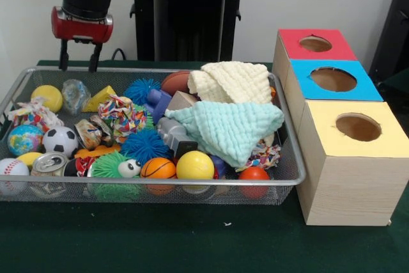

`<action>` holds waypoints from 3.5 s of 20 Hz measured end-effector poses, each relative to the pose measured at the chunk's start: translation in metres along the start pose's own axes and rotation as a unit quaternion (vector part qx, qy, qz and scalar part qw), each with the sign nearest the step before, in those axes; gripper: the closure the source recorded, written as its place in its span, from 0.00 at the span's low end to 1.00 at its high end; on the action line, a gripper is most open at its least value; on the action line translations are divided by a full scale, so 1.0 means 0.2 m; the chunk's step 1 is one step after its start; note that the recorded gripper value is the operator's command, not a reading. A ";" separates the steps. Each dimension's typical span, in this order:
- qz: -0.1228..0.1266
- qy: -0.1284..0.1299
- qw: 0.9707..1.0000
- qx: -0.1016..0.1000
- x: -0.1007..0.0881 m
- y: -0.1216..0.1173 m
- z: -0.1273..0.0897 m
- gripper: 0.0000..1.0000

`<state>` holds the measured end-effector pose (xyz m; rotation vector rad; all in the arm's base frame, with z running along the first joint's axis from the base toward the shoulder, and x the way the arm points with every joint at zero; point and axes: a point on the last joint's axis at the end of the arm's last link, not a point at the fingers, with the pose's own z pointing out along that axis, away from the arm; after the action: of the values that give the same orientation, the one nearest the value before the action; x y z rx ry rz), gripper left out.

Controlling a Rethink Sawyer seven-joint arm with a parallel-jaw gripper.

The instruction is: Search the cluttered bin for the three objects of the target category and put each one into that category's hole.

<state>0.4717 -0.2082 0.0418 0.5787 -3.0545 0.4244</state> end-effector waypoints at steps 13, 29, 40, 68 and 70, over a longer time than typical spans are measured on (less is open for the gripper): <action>-0.044 0.003 0.999 -0.005 -0.01 0.12 0.07 0.00; -0.078 0.009 0.997 -0.013 0.04 0.20 0.20 0.00; -0.079 0.009 0.997 -0.013 0.04 0.20 0.20 0.00; -0.054 0.008 0.998 0.003 0.09 0.05 0.17 0.00; -0.054 0.008 0.998 0.003 0.09 0.05 0.17 0.00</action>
<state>0.4526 -0.2145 0.0074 0.7336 -2.9898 0.4325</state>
